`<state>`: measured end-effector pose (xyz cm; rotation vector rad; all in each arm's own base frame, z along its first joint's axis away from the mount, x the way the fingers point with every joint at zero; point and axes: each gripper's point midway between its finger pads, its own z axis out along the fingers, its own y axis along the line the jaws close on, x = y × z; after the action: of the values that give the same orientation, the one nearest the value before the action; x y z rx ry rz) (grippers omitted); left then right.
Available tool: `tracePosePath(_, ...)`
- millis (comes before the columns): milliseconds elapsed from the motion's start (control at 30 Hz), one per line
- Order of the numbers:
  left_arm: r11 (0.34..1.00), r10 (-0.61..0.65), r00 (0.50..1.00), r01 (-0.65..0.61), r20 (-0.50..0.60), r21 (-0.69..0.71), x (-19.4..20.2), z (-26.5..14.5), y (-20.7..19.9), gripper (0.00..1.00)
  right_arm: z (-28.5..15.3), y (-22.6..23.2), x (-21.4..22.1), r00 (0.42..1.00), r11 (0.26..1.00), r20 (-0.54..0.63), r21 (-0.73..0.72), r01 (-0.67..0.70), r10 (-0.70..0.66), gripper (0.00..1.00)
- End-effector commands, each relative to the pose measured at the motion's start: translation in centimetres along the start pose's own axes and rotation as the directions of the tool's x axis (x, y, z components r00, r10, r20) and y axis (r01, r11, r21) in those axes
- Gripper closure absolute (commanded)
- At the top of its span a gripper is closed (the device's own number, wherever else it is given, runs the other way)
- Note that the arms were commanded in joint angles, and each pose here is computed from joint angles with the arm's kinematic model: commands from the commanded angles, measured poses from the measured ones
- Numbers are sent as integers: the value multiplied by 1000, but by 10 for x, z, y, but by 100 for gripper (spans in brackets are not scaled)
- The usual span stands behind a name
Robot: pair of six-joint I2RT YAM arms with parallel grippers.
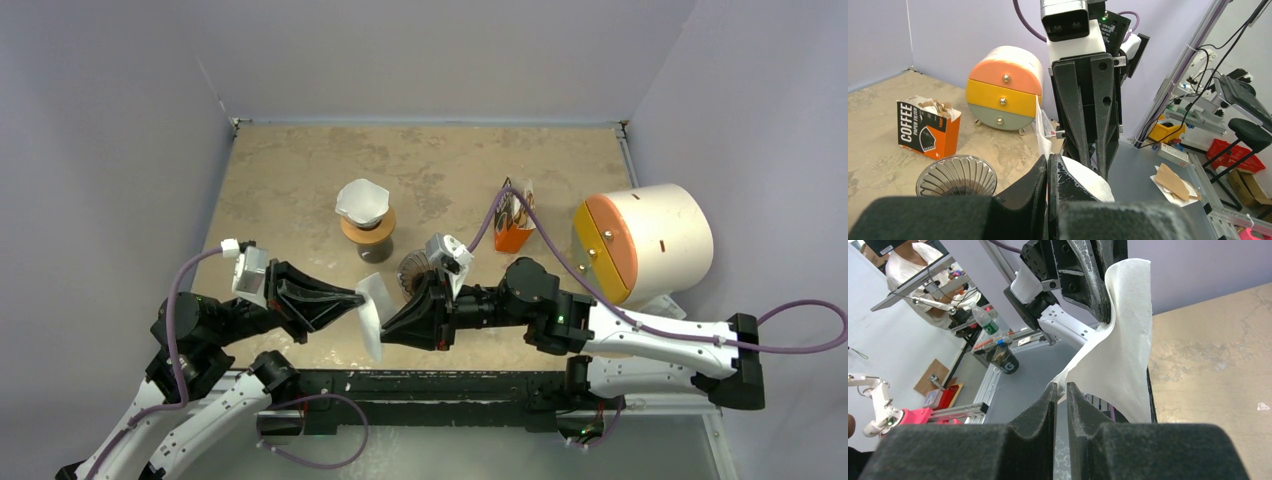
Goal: Place the coffee filter in the dripper
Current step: Place the coffee filter in the coffee dripper.
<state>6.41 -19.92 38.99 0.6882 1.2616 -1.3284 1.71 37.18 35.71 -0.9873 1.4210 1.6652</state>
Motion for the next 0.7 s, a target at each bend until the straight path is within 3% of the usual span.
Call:
tracePosePath(0,999,39,999,-39,32,1,-12,-2,-4,100,4,9,-25,998,1000,63,-12,25,-25,85)
tracePosePath(667,999,47,999,-47,23,-9,-7,-6,-3,100,9,6,-36,993,1000,118,7,15,-15,85)
